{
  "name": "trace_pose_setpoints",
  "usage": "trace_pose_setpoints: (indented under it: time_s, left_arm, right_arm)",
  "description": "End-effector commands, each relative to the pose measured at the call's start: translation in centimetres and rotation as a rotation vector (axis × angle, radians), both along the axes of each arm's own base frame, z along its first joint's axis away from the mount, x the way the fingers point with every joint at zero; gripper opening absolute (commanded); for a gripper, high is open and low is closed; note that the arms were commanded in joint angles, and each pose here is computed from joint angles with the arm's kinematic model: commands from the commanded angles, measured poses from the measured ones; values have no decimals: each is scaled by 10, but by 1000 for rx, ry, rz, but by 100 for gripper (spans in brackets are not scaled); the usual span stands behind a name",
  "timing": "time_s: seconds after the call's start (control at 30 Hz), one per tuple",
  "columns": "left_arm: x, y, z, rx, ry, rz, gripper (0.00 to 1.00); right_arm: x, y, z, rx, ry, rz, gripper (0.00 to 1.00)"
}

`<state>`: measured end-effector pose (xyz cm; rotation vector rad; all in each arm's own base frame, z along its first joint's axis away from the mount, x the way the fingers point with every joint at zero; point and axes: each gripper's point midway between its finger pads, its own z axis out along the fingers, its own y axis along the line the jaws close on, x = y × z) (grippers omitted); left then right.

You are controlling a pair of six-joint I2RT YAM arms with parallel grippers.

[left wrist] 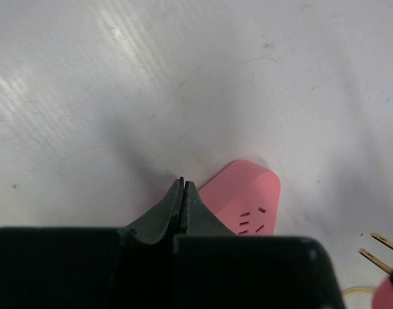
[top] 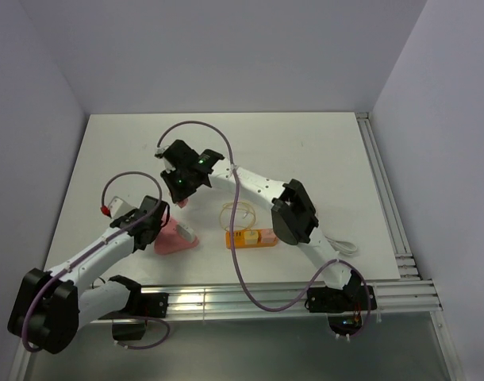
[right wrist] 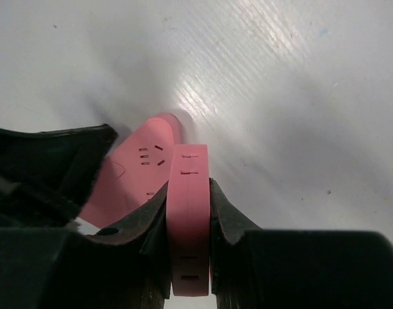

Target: Insert the plug

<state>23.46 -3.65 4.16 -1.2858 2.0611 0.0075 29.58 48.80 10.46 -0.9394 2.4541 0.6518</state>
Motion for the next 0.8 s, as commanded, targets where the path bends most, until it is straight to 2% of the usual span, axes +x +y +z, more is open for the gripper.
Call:
trace_pose_setpoints:
  time_s: [0.0, 0.17, 0.37, 0.77]
  left_arm:
    - [33, -22, 18, -37, -99, -100, 0]
    - [38, -53, 21, -156, -175, -256, 0]
    - [29, -67, 20, -221, -190, -332, 0]
    - [13, -48, 20, -185, -180, -272, 0]
  right_arm:
    - [0, 9, 53, 113, -69, 12, 0]
    - [-9, 9, 52, 117, -30, 36, 0]
    - [-21, 1, 41, 58, 24, 41, 0]
    - [-49, -5, 12, -61, 127, 22, 0]
